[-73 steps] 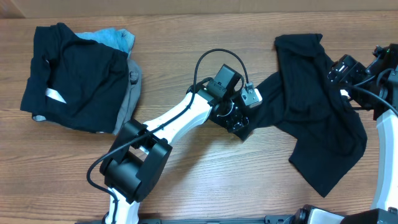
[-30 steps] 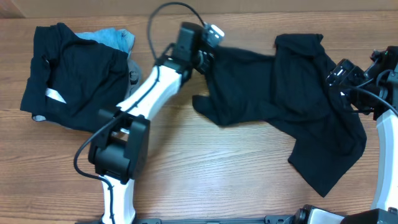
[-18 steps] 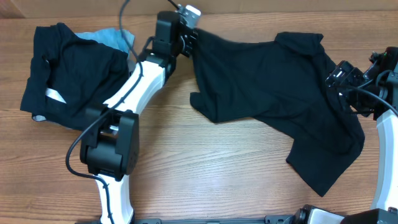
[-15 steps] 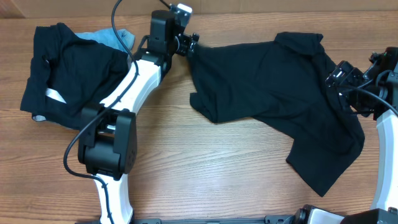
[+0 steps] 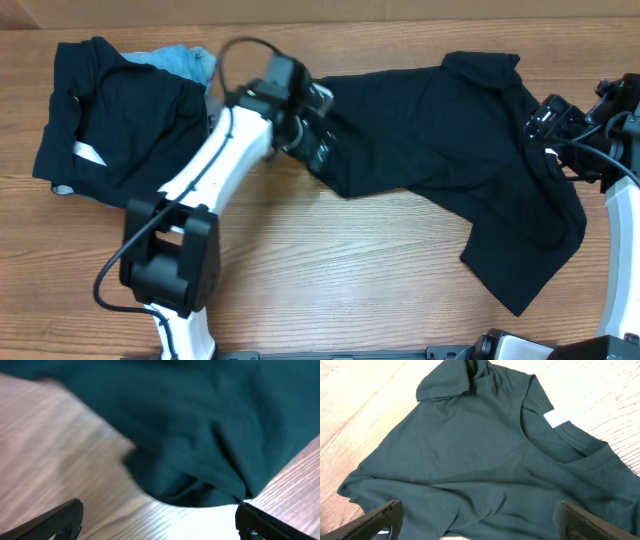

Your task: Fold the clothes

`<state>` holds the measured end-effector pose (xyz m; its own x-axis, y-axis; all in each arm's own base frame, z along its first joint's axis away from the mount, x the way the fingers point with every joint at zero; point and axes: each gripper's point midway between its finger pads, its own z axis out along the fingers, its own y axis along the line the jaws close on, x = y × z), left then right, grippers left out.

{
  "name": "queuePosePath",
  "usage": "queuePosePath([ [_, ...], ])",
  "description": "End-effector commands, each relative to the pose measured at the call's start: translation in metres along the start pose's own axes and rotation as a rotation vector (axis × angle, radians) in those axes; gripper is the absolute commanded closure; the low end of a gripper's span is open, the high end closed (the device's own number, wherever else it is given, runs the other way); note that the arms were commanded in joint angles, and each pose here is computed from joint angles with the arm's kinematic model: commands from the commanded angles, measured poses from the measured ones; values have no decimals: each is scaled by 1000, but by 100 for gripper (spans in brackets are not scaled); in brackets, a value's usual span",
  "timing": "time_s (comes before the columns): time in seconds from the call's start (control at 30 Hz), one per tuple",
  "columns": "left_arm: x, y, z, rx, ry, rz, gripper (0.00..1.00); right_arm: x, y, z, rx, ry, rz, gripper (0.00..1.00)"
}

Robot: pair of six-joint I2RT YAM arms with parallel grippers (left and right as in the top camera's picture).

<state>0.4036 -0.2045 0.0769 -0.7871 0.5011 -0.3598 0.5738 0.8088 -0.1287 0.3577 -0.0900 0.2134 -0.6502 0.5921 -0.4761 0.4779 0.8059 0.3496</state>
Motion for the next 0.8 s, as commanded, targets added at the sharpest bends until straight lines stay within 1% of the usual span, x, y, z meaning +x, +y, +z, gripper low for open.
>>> queuePosePath([
  [0.0, 17, -24, 23, -103, 40, 152, 0, -3, 4, -2, -15, -12, -13, 0],
  [0.03, 18, -28, 28, -128, 35, 173, 0, -3, 5, -2, -18, -11, -13, 0],
  [0.13, 28, -41, 45, -121, 25, 217, 0, -2, 5, -2, -18, -10, -12, 0],
  [0.27, 51, -39, 61, -125, 50, 249, 0, -3, 5, -2, -19, -11, -12, 0],
  [0.3, 51, -36, 61, -139, 51, 247, 3, -3, 5, -2, -18, -11, -12, 0],
  [0.33, 51, -35, 61, -144, 51, 246, 14, -2, 5, -2, -19, -10, -12, 0],
  [0.4, 49, -35, 61, -145, 45, 246, 24, -2, 5, -2, -18, -10, -12, 0],
  [0.5, 44, -34, 61, -150, 25, 248, 24, -3, 5, -2, -19, -11, -12, 0],
  [0.57, 36, -33, 61, -161, -7, 250, 28, -3, 5, -2, -19, -11, -12, 0],
  [0.6, 32, -32, 61, -171, -24, 251, 35, -3, 5, -2, -19, -11, -13, 0],
  [0.67, 25, -30, 60, -183, -50, 268, 61, -3, 5, -2, -18, -11, -13, 0],
  [0.7, 24, -30, 60, -185, -52, 271, 70, -3, 5, -2, -18, -11, -13, 0],
  [0.77, 23, -31, 60, -184, -55, 270, 91, -3, 5, -2, -19, -14, -13, 0],
])
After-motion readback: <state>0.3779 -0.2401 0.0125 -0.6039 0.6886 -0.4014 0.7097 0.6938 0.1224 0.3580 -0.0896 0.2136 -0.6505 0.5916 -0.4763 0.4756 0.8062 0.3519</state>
